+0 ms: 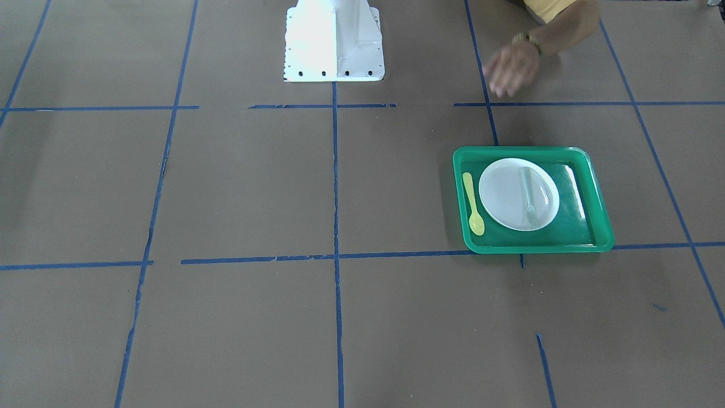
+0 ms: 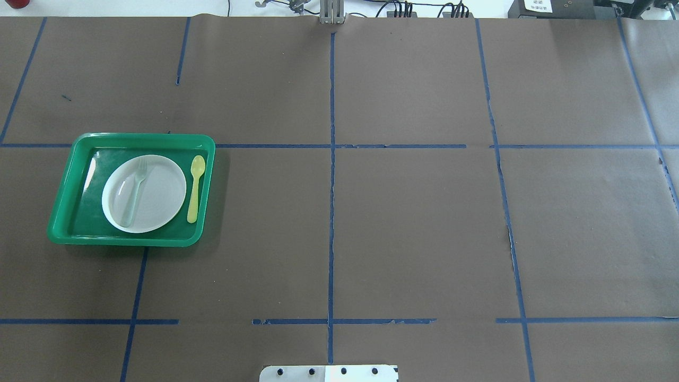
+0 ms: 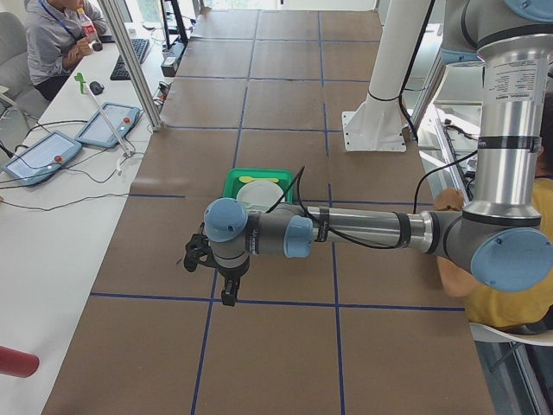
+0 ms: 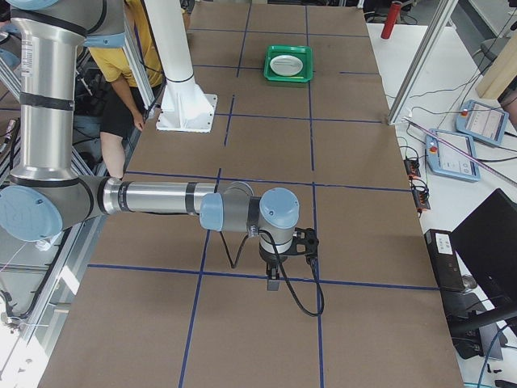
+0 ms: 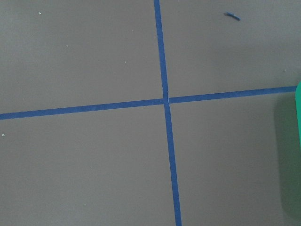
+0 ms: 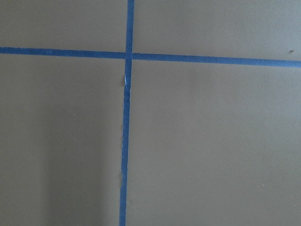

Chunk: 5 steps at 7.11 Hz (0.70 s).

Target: Place fork

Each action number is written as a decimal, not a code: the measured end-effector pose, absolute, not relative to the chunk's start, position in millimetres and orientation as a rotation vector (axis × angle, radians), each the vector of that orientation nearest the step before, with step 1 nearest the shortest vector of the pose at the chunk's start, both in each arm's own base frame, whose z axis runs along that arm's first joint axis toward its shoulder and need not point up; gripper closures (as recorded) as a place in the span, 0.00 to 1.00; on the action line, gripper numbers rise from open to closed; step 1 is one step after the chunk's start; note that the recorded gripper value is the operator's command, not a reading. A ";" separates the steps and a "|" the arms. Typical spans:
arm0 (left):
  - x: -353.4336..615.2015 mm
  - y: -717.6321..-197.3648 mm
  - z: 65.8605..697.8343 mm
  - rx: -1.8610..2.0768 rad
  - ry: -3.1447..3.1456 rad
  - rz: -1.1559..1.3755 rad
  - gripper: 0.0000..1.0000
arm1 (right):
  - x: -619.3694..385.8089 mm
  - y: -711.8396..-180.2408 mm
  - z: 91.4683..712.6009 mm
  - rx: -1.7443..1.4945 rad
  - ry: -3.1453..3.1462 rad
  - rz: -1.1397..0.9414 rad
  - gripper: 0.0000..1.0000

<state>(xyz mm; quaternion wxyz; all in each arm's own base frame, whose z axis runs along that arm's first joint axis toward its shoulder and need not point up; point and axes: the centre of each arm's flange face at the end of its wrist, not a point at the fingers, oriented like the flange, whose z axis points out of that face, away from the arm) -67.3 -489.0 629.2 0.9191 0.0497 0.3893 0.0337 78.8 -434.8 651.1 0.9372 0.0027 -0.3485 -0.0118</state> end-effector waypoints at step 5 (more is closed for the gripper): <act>-67.8 -489.0 626.5 0.100 0.795 0.048 0.00 | 78.8 -434.9 651.1 0.005 -0.712 -0.023 0.00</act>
